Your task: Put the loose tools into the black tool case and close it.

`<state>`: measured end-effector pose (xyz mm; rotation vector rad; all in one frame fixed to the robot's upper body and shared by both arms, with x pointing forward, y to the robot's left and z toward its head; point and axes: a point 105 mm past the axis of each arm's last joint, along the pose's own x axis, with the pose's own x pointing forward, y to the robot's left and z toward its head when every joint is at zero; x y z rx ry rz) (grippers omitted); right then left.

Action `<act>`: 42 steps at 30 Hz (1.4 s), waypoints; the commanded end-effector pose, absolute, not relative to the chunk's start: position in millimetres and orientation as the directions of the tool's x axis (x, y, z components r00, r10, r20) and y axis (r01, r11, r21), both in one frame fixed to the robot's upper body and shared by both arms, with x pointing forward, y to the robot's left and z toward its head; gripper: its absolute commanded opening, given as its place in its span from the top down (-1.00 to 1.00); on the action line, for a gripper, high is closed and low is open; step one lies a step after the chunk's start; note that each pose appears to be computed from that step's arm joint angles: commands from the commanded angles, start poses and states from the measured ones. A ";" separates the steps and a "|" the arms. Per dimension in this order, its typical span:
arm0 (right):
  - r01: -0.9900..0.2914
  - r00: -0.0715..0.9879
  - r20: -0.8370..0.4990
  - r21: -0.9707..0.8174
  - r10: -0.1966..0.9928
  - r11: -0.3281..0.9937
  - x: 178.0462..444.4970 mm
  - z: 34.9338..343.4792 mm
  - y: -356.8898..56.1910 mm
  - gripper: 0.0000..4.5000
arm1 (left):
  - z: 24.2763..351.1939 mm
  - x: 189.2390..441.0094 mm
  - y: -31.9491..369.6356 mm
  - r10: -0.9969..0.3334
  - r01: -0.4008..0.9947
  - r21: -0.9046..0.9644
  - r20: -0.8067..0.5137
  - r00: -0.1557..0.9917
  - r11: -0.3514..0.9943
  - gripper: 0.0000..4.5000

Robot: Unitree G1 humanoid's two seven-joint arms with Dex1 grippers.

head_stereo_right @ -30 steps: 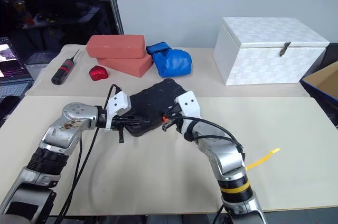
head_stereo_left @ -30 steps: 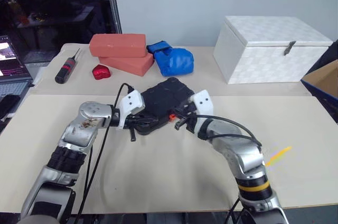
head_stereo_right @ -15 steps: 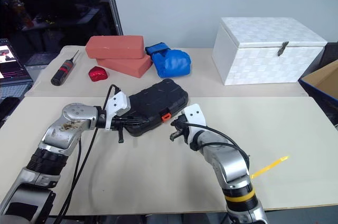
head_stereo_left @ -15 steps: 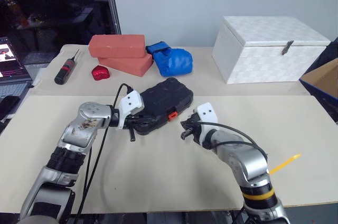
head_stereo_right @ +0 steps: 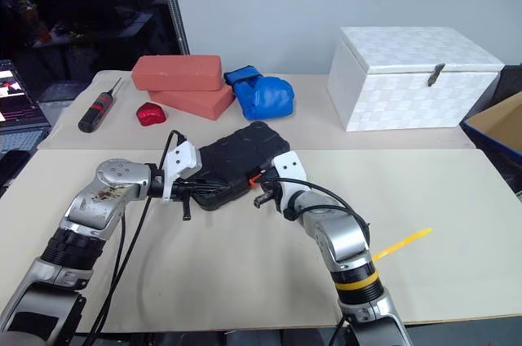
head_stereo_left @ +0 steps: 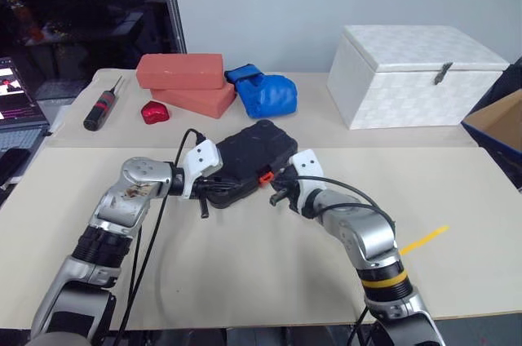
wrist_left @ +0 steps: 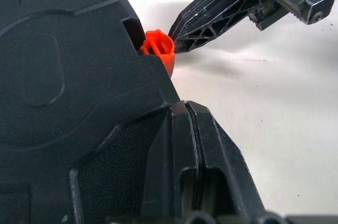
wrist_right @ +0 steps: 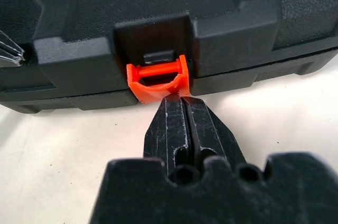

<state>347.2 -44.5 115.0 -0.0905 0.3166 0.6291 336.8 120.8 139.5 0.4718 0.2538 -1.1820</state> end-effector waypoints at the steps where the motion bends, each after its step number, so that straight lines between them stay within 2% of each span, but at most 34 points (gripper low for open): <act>1: -0.639 0.758 -0.188 -0.022 0.624 0.769 351.5 149.3 -26.2 0.99 | 99.2 331.6 134.6 -0.758 0.930 0.119 -0.549 0.352 0.346 1.00; 17: -0.710 0.700 -0.154 -0.040 0.697 0.703 356.9 171.5 4.1 0.99 | 91.3 318.1 128.9 -0.764 0.918 0.079 -0.529 0.369 0.388 1.00; 19: -0.715 0.695 -0.161 -0.044 0.701 0.698 357.1 169.4 5.1 0.99 | 103.9 315.8 121.4 -0.815 0.925 0.073 -0.449 0.365 0.374 1.00; 22: -0.716 0.694 -0.162 -0.047 0.702 0.697 356.1 169.0 2.6 0.99 | 161.2 296.8 105.6 -0.950 0.957 -0.064 -0.157 0.269 0.281 1.00; 24: -0.709 0.701 -0.158 -0.048 0.696 0.703 356.1 170.1 -1.2 0.99 | 184.7 288.4 106.0 -0.972 0.962 -0.140 -0.058 0.227 0.233 1.00; 26: -0.695 0.715 -0.141 -0.048 0.684 0.717 355.0 173.6 -8.2 0.99 | 203.1 291.7 112.5 -0.968 0.948 -0.202 0.001 0.252 0.246 1.00; 29: -0.668 0.742 -0.105 -0.036 0.662 0.743 350.7 183.0 -21.5 0.99 | 209.2 307.6 122.5 -0.937 0.917 -0.195 -0.044 0.346 0.347 1.00; 33: -0.640 0.766 -0.104 -0.032 0.634 0.768 344.0 185.0 -36.6 0.99 | 186.6 330.9 133.5 -0.861 0.870 -0.078 -0.212 0.463 0.487 1.00; 38: -0.607 0.785 -0.182 -0.037 0.592 0.794 338.8 169.6 -48.9 0.99 | 159.2 341.8 140.3 -0.793 0.869 0.053 -0.387 0.471 0.491 1.00; 42: -0.590 0.789 -0.250 -0.053 0.562 0.805 337.7 154.5 -51.9 0.99 | 148.1 349.7 142.2 -0.757 0.869 0.111 -0.448 0.477 0.482 1.00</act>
